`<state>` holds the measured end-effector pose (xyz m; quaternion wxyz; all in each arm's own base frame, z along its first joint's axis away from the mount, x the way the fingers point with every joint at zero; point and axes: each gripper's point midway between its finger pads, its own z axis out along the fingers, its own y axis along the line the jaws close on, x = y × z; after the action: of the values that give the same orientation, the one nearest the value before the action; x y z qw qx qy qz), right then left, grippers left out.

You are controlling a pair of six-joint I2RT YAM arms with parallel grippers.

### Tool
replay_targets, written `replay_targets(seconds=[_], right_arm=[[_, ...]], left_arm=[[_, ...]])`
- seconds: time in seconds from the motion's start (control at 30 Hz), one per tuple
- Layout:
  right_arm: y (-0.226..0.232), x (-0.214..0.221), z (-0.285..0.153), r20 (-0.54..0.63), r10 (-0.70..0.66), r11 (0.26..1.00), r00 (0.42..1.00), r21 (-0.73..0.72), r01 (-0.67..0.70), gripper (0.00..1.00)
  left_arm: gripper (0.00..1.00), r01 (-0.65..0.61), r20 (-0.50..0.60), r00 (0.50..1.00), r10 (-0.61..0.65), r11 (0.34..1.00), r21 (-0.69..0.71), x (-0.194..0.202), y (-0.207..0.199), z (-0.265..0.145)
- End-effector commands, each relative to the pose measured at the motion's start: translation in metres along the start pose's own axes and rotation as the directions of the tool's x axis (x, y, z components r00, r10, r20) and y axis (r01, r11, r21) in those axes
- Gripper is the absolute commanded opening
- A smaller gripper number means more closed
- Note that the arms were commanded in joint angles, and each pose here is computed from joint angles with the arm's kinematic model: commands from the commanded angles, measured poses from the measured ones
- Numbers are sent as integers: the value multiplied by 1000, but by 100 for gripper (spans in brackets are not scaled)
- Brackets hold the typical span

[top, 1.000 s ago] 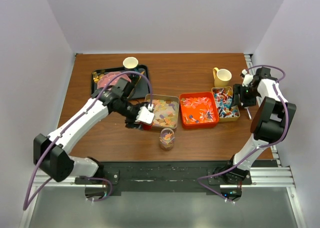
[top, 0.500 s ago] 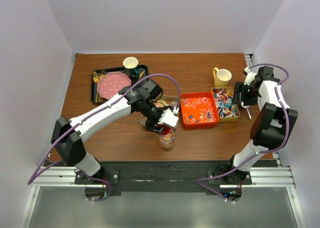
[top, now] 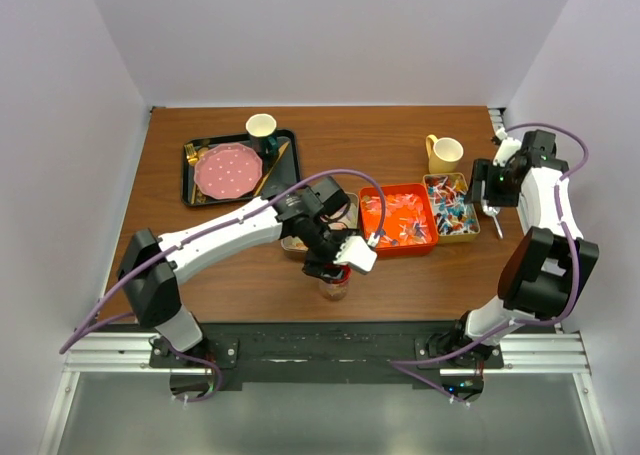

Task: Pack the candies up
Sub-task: Close the bottle lid on the packing bottle.

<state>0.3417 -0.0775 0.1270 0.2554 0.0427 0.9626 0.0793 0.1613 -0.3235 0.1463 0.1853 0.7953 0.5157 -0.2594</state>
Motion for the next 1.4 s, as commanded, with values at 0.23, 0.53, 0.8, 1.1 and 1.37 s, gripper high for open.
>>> replay_targets(seconds=[0.23,0.53,0.8,1.1,1.37], right_arm=[[18,4,-11,34,11,998,999,-66,-9,68],[20,4,-8,20,18,996,1000,-84,-17,68],[21,9,-8,15,19,996,1000,-89,-17,68],[23,3,-14,9,0,995,1000,-98,1,69],[31,-6,-34,16,-137,978,990,-157,138,69]], left_arm=[[62,81,-52,995,-85,994,-69,5,12,4],[63,101,-98,989,-112,989,-105,22,2,-3],[69,111,-83,989,-123,985,-129,23,6,2],[100,180,89,983,-159,920,-347,21,18,-38],[100,472,467,846,-256,768,-434,24,-6,-39]])
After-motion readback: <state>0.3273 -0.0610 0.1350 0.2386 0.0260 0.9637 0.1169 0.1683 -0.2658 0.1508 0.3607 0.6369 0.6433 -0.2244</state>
